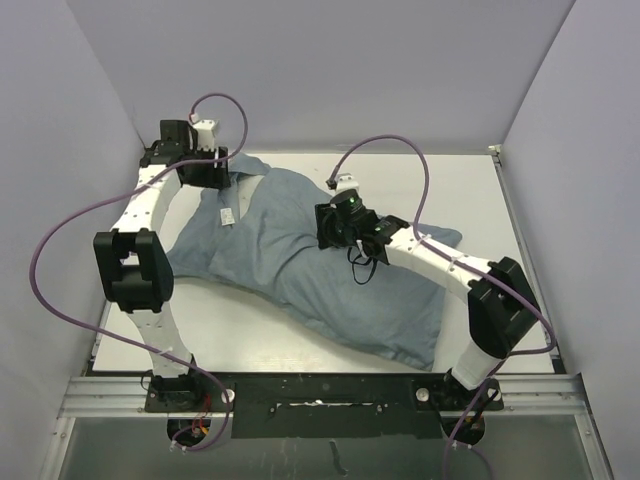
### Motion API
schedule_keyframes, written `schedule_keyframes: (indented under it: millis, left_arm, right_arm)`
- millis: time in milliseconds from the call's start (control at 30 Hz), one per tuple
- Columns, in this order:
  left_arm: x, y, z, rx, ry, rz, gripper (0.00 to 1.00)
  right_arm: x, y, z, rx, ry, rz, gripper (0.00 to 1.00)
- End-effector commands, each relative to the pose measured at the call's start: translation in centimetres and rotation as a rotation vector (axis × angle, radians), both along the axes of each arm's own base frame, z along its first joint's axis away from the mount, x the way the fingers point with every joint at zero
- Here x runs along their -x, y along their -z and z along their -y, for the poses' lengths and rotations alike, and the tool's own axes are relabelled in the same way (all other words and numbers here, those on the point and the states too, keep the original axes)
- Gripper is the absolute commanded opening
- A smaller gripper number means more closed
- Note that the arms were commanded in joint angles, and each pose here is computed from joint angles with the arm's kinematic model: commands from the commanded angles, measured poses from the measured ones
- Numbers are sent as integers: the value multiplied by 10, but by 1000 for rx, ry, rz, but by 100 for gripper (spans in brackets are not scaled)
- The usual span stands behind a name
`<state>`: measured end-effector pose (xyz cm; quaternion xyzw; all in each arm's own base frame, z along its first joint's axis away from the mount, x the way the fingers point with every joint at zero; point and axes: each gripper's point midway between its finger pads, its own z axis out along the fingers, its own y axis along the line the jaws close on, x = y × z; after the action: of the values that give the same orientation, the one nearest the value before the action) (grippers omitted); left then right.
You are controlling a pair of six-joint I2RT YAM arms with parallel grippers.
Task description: Remove the pillowcase from the pillow
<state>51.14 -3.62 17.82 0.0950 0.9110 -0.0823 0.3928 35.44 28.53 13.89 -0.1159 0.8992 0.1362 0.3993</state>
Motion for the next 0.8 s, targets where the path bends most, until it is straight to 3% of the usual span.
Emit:
schedule_keyframes:
  millis: [0, 200, 400, 467, 600, 767]
  left_arm:
    - [47, 4, 31, 144, 61, -133, 65]
    - [73, -23, 69, 257, 124, -134, 72]
    - [77, -15, 70, 150, 100, -112, 70]
    - [81, -2, 61, 106, 85, -138, 62]
    - [85, 20, 32, -46, 51, -136, 25]
    - [73, 34, -2, -96, 3, -191, 20]
  right_arm:
    - [32, 20, 9, 60, -26, -95, 58]
    - [35, 25, 12, 57, -18, -101, 57]
    - [37, 25, 14, 61, -11, -99, 55]
    - [37, 24, 16, 67, -5, -94, 54]
    - [37, 19, 18, 65, -5, -83, 51]
    - [36, 9, 13, 49, -30, -71, 51]
